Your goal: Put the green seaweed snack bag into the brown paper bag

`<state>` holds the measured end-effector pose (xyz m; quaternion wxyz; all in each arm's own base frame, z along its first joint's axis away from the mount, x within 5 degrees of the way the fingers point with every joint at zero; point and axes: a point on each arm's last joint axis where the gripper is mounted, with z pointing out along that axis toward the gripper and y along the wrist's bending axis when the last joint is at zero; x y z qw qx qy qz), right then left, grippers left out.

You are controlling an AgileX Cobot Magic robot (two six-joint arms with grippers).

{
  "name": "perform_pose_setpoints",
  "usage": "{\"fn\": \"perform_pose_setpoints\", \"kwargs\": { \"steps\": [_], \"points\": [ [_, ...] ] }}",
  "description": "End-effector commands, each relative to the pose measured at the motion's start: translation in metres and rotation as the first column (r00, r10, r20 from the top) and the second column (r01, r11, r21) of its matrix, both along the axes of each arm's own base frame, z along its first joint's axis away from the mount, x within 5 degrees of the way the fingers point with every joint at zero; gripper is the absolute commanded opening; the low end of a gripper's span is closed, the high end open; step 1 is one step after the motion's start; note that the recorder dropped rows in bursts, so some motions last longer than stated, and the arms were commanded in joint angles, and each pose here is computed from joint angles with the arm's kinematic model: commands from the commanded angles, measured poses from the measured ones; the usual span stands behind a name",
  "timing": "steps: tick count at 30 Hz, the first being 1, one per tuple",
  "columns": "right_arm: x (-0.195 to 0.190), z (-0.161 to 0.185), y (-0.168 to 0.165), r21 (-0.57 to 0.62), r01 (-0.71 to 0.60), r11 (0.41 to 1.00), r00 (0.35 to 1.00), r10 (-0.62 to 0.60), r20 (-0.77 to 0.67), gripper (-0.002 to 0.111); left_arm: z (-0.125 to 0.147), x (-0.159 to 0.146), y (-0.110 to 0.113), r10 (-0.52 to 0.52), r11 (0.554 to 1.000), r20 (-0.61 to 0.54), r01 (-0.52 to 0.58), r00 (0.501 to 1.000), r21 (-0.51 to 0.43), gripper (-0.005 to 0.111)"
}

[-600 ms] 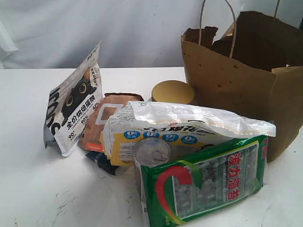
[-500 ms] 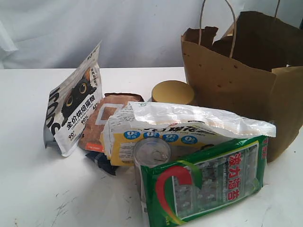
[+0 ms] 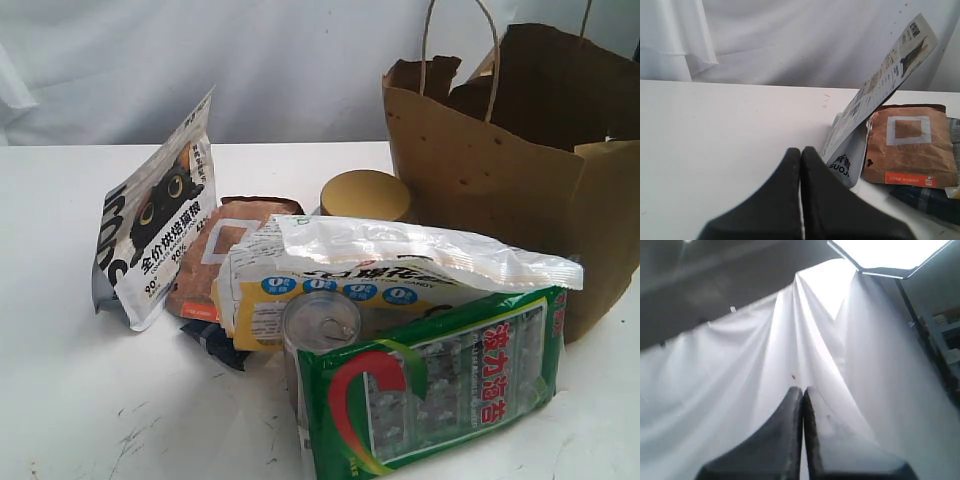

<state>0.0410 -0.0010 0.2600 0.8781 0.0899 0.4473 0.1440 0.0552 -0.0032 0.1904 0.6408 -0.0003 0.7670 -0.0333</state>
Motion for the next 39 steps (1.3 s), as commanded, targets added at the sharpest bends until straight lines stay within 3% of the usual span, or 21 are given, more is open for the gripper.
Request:
{"fn": "perform_pose_setpoints", "kwargs": {
  "steps": [1,3,5,9,14,16,18,19,24,27,30,33,38,39],
  "points": [
    [-0.001,0.001,-0.005,0.386,-0.209,0.899,0.978,0.202,0.058,0.000,-0.001,0.000,0.000,0.003,1.000,-0.002,-0.003,1.000,-0.008,0.000],
    [0.000,0.011,-0.004,0.418,-0.211,0.884,0.973,0.232,0.000,0.000,-0.001,0.000,0.000,0.003,1.000,-0.002,-0.003,1.000,-0.008,0.000],
    [0.001,0.020,-0.002,0.427,-0.158,0.890,0.957,0.245,-0.155,0.000,-0.001,0.000,0.000,0.003,1.000,-0.002,-0.003,1.000,-0.008,0.000],
    [-0.004,0.059,-0.001,0.281,-0.025,0.959,0.866,0.162,-0.473,0.000,-0.001,0.000,0.000,0.003,1.000,-0.002,-0.003,1.000,-0.008,0.000],
    [-0.007,0.112,-0.001,-0.014,-0.056,0.998,0.618,0.024,-0.786,0.000,-0.001,0.000,0.000,0.003,1.000,-0.002,-0.003,1.000,-0.008,0.000],
    [-0.007,0.124,-0.001,-0.102,-0.120,0.987,0.462,-0.035,-0.886,0.000,-0.001,0.000,0.000,0.003,1.000,-0.002,-0.003,1.000,-0.008,0.000],
    [-0.003,0.131,0.000,-0.180,-0.196,0.964,0.349,-0.103,-0.932,0.000,-0.001,0.000,0.000,0.003,1.000,-0.002,-0.003,1.000,-0.008,0.000],
    [-0.001,0.138,0.000,-0.223,-0.232,0.947,0.334,-0.138,-0.932,0.002,-0.001,0.000,0.000,0.003,1.000,-0.002,-0.003,1.000,-0.008,0.000],
    [0.017,0.144,0.003,-0.417,-0.407,0.813,0.343,-0.287,-0.895,0.022,-0.001,0.000,0.000,0.003,1.000,-0.002,-0.003,1.000,-0.008,0.000],
    [0.029,0.141,0.004,-0.438,-0.448,0.779,0.318,-0.319,-0.893,0.046,-0.001,0.000,0.000,0.003,1.000,-0.002,-0.003,1.000,-0.008,0.000],
    [0.041,0.138,0.006,-0.504,-0.532,0.681,0.318,-0.391,-0.864,0.062,-0.001,0.000,0.000,0.003,1.000,-0.002,-0.003,1.000,-0.008,0.000],
    [0.055,0.133,0.011,-0.564,-0.641,0.520,0.344,-0.461,-0.818,0.064,-0.001,0.000,0.000,0.003,1.000,-0.002,-0.003,1.000,-0.008,0.000],
    [0.074,0.124,0.033,-0.571,-0.805,0.162,0.452,-0.456,-0.767,0.064,-0.001,0.000,0.000,0.003,1.000,-0.002,-0.003,1.000,-0.008,0.000],
    [0.077,0.122,0.036,-0.563,-0.816,0.128,0.456,-0.456,-0.764,0.064,-0.001,0.000,0.000,0.003,1.000,-0.002,-0.003,1.000,-0.008,0.000]
  ]
}}
